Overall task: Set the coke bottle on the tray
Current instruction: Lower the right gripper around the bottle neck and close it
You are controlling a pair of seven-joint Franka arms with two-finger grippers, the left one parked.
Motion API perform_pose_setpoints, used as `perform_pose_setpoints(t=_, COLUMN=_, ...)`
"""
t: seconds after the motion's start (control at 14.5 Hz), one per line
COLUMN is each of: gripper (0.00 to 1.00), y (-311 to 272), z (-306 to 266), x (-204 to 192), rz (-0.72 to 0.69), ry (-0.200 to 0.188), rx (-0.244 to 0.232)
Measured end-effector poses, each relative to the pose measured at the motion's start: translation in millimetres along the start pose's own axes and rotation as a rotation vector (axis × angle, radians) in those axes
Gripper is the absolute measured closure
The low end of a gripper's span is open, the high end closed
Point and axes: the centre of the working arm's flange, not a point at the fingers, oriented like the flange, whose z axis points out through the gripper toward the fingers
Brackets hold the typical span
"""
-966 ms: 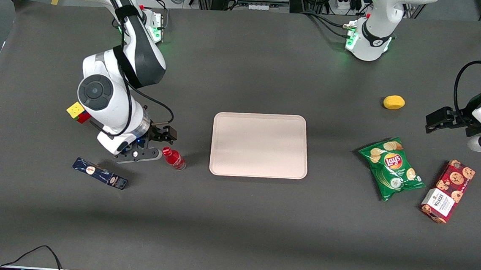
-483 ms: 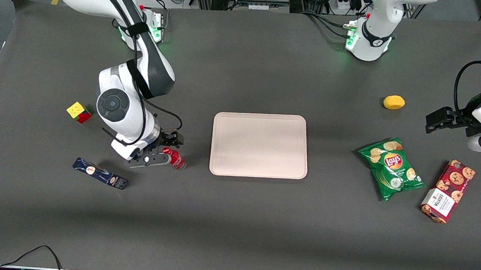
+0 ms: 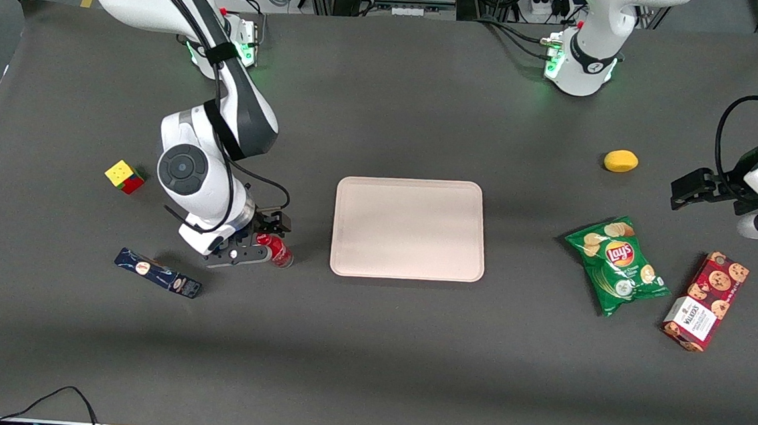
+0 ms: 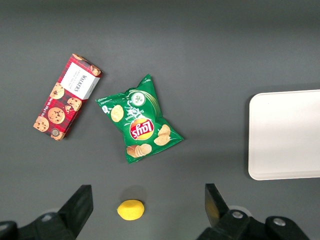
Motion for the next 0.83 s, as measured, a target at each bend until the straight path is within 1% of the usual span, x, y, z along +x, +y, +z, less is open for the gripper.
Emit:
perform_pose_setpoints(t=0.55, gripper=0.0, y=-1, z=16, x=2, rz=-0.001, ry=-0.011, rx=-0.007)
perform_pose_setpoints(t=0.76, gripper=0.0, y=-1, z=21, x=3, rz=-0.001, ry=-0.009, rx=-0.008)
perform_pose_setpoints(t=0.83, gripper=0.03, y=-1, z=22, x=3, rz=-0.001, ry=-0.009, rx=-0.008)
